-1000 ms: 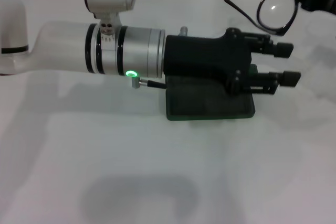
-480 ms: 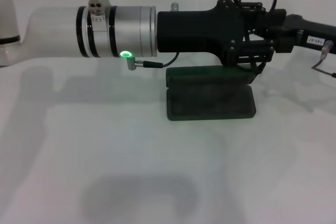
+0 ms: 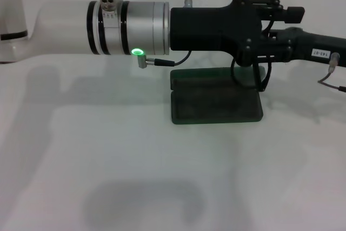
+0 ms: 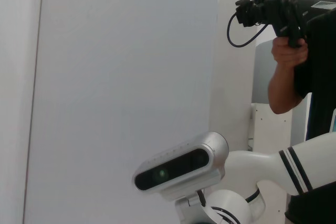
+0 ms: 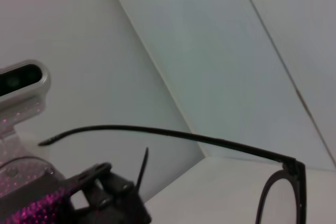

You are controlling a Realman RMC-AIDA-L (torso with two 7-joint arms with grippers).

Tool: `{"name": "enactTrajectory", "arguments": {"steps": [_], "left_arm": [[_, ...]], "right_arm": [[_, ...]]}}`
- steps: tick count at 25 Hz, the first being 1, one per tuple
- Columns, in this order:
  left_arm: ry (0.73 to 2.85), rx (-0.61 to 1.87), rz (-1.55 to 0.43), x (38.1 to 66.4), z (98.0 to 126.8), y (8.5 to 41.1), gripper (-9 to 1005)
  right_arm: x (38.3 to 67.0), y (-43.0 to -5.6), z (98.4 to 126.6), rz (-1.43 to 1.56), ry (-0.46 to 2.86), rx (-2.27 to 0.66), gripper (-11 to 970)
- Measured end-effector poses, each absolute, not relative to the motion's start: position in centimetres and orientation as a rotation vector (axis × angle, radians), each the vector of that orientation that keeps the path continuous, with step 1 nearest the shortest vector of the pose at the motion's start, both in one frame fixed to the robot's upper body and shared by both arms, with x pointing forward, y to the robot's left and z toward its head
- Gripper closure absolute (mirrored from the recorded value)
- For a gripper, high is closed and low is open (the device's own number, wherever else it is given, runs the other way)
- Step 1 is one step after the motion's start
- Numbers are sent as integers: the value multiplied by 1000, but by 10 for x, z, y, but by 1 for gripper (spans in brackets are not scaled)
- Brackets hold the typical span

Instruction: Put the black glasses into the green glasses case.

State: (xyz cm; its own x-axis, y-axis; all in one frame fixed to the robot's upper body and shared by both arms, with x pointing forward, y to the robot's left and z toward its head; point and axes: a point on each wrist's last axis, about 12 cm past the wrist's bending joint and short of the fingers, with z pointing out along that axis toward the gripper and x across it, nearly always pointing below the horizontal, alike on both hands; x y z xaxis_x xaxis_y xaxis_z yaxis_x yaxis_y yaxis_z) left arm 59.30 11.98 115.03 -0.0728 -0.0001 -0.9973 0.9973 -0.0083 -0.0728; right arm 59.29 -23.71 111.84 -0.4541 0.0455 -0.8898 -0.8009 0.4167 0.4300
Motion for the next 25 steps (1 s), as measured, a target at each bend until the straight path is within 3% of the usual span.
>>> {"name": "enactTrajectory", "arguments": {"steps": [13, 25], "left_arm": [[1288, 1141, -1303, 586, 1143, 139, 438], [1390, 1134, -1313, 589, 1139, 136, 438]], "right_arm": [[594, -257, 1121, 1122, 1731, -571, 863], [586, -245, 1120, 1187, 1717, -631, 863]]}}
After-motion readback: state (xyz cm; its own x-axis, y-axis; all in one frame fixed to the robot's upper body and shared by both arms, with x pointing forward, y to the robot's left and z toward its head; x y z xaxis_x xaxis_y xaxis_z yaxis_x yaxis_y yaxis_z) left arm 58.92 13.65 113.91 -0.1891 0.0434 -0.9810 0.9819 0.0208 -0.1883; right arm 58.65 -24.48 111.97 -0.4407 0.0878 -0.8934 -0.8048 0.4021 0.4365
